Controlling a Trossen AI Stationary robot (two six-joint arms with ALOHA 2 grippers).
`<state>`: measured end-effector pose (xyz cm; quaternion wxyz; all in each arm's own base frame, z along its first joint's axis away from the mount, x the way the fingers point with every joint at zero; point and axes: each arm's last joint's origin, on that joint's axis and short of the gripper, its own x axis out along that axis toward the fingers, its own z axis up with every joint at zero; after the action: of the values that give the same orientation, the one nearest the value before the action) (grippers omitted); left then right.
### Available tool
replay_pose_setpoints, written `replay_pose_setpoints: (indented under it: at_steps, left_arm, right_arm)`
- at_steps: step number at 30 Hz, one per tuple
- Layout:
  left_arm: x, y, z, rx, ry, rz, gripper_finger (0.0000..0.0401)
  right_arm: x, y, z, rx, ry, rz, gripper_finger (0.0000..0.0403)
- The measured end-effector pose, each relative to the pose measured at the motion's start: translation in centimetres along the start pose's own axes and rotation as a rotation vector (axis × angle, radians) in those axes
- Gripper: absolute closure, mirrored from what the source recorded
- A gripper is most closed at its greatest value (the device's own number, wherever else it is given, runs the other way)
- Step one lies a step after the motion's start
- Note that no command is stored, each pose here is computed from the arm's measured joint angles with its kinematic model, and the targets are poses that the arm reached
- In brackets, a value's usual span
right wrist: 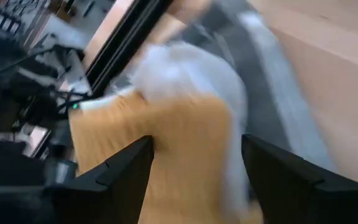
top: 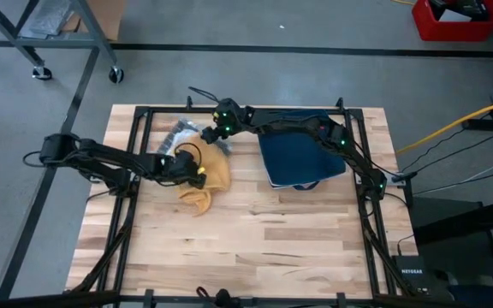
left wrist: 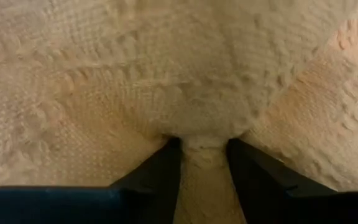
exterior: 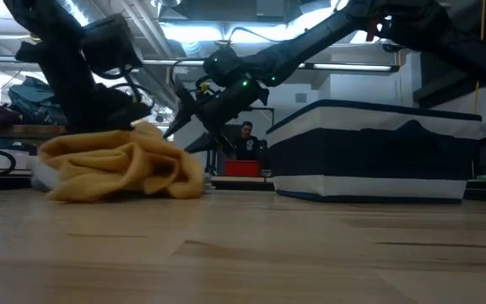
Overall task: Fold towel
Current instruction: Put the stacked folded towels into the blue laundry organizer
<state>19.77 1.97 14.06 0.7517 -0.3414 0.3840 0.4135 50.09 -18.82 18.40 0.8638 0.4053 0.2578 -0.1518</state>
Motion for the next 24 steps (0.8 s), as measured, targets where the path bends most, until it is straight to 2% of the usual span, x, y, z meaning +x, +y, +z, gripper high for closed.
replay_pose_setpoints:
  at_steps: [8, 13, 19, 24]
  left_arm:
    - [0.0, -2.8, -1.1, -0.005, 0.043, -0.240, 0.0271]
    - [-0.9, -4.0, -2.8, 0.021, 0.180, -0.371, 0.0271]
    - [-1.7, -4.4, -3.8, 0.009, 0.219, -0.406, 0.0271]
    - [-2.4, -4.1, -3.2, -0.029, 0.131, -0.407, 0.0271]
  right_arm:
    - [-3.1, 1.9, 1.0, -0.137, 0.028, 0.015, 0.0150]
    - [-5.7, 3.2, 1.5, -0.221, 0.056, -0.001, 0.0150]
    - [-7.2, 3.2, 0.7, -0.238, 0.194, -0.043, 0.0150]
    - [-7.5, 3.0, -0.5, -0.222, 0.335, -0.023, 0.0150]
